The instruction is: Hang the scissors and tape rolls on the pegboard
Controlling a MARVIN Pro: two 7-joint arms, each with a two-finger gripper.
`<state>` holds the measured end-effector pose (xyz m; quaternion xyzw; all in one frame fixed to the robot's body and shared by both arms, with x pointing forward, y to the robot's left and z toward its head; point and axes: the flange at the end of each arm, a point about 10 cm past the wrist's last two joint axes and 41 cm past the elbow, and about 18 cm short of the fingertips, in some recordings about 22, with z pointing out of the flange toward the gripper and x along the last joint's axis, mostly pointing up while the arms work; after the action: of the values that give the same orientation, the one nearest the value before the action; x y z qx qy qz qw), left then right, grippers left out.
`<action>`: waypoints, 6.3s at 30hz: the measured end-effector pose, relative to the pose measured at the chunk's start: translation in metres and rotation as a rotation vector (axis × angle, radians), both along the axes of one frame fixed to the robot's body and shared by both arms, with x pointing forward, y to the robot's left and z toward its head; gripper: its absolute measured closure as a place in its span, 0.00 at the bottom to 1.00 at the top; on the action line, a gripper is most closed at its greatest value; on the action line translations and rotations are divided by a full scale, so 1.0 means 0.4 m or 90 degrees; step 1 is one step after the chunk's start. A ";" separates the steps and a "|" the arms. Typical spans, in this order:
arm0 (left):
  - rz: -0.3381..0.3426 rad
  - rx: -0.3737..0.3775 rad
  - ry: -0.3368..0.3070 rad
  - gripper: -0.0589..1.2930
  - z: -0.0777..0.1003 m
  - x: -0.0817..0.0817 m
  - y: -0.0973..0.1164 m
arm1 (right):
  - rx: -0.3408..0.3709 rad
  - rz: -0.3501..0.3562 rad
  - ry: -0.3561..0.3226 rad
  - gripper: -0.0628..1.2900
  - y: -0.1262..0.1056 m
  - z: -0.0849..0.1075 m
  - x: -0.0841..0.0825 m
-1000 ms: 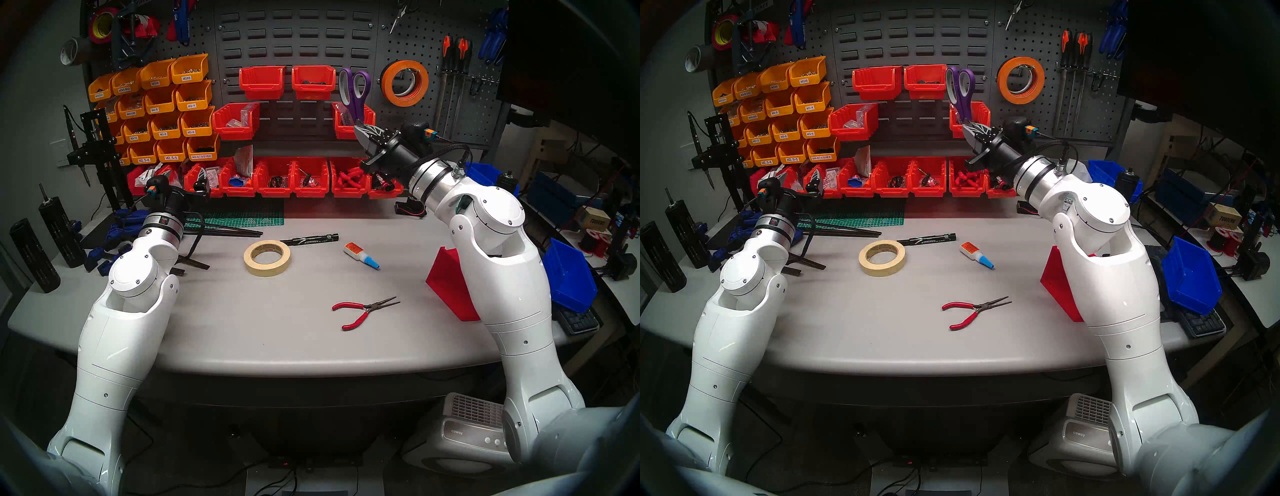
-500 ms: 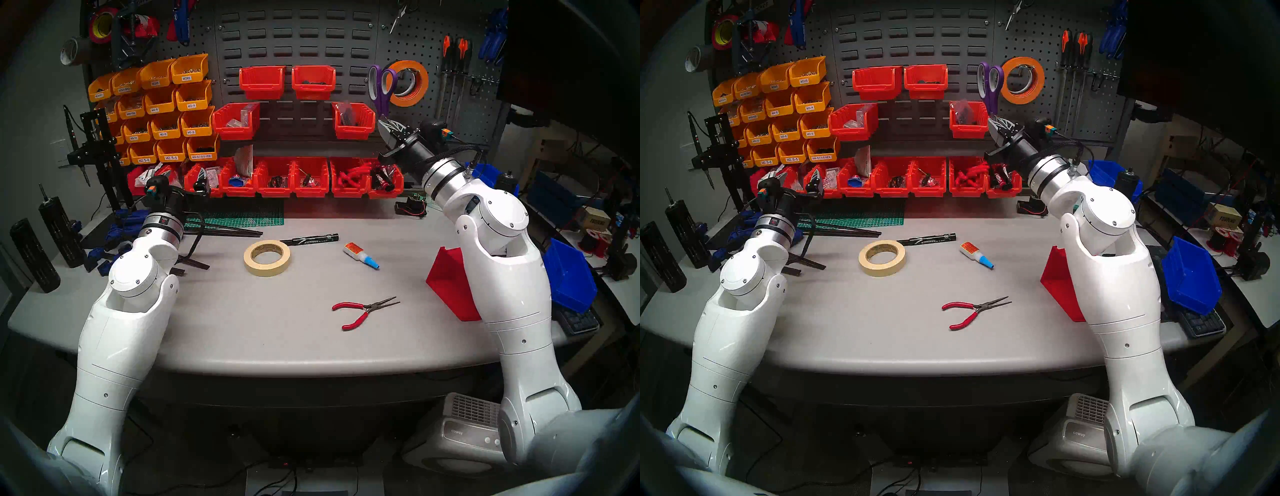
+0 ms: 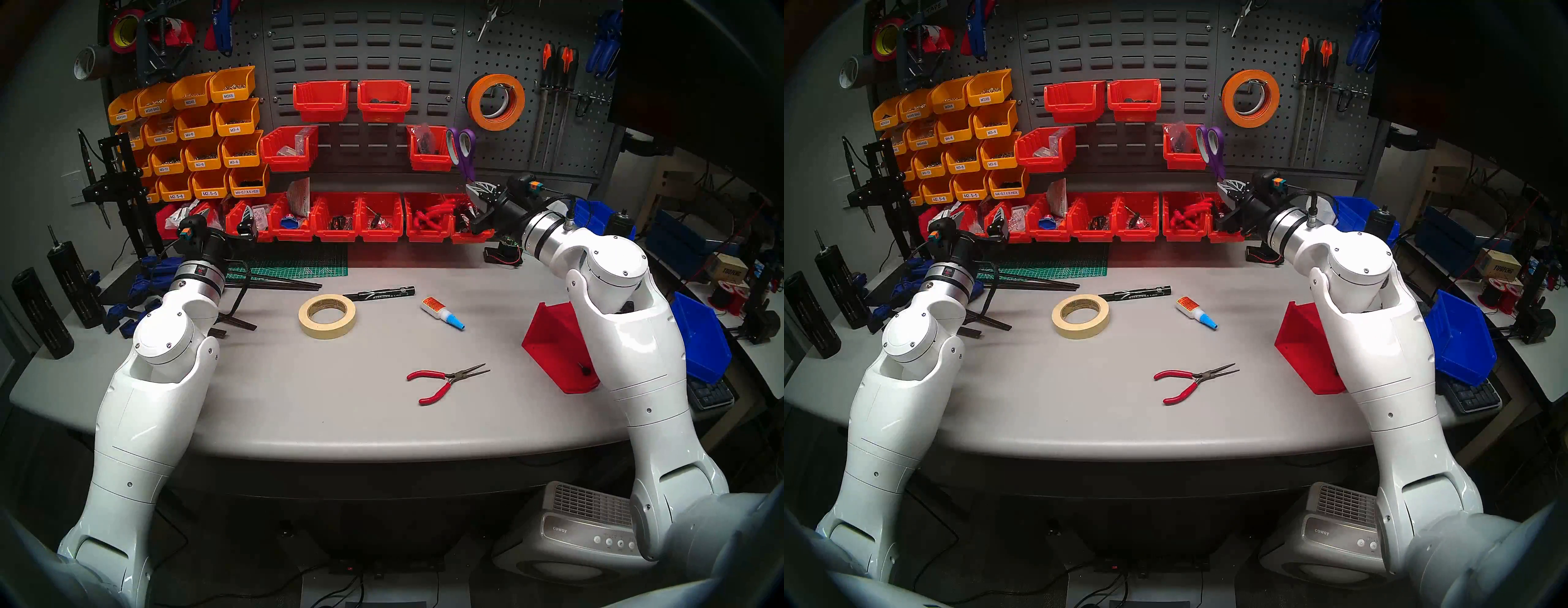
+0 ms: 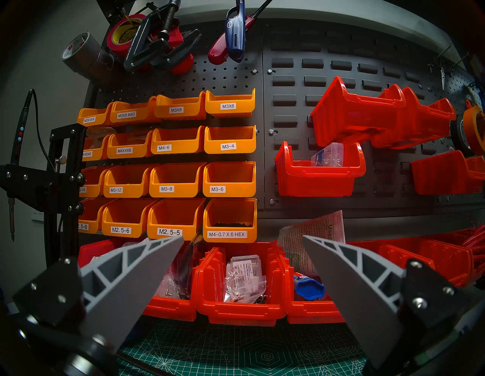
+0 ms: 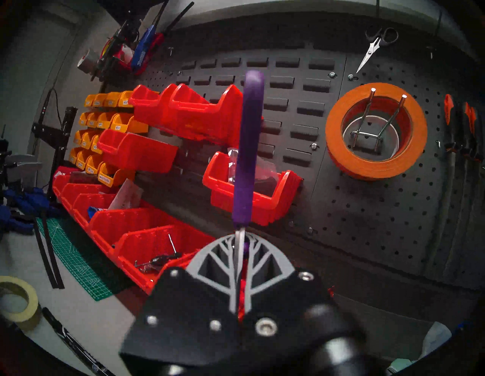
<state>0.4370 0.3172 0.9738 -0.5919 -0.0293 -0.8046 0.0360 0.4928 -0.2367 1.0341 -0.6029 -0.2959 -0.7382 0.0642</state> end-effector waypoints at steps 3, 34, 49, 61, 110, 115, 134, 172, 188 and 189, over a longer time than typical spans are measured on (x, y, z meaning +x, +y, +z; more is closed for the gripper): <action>0.000 0.000 0.000 0.04 0.000 0.000 0.000 | -0.022 -0.006 0.006 0.98 -0.018 -0.009 0.007; 0.000 0.000 0.000 0.04 0.000 0.000 0.000 | -0.046 -0.014 -0.096 0.98 -0.045 0.064 0.054; 0.000 0.000 0.000 0.04 0.000 0.000 0.000 | -0.030 -0.029 -0.135 0.98 -0.079 0.120 0.077; 0.000 0.000 0.000 0.04 0.000 0.000 0.000 | -0.022 -0.036 -0.156 0.98 -0.098 0.148 0.093; 0.000 0.000 0.000 0.04 0.000 0.000 0.000 | 0.025 -0.007 -0.104 0.98 -0.165 0.136 0.168; 0.000 0.000 0.000 0.04 0.000 0.000 0.000 | 0.021 0.000 -0.102 0.98 -0.177 0.145 0.175; 0.000 0.000 0.000 0.04 0.000 0.000 0.000 | -0.011 0.038 -0.138 0.98 -0.199 0.195 0.151; 0.000 0.000 0.000 0.04 0.000 0.000 0.000 | 0.072 0.055 -0.110 0.98 -0.232 0.185 0.173; 0.000 0.000 0.000 0.04 0.000 0.000 0.000 | 0.154 0.060 -0.052 0.98 -0.253 0.132 0.210; 0.000 0.000 0.000 0.04 0.000 0.000 0.000 | 0.155 0.060 -0.050 0.98 -0.253 0.129 0.211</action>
<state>0.4370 0.3172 0.9738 -0.5920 -0.0292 -0.8046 0.0360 0.5772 -0.3379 1.0859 -0.5469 -0.2341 -0.7877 0.1601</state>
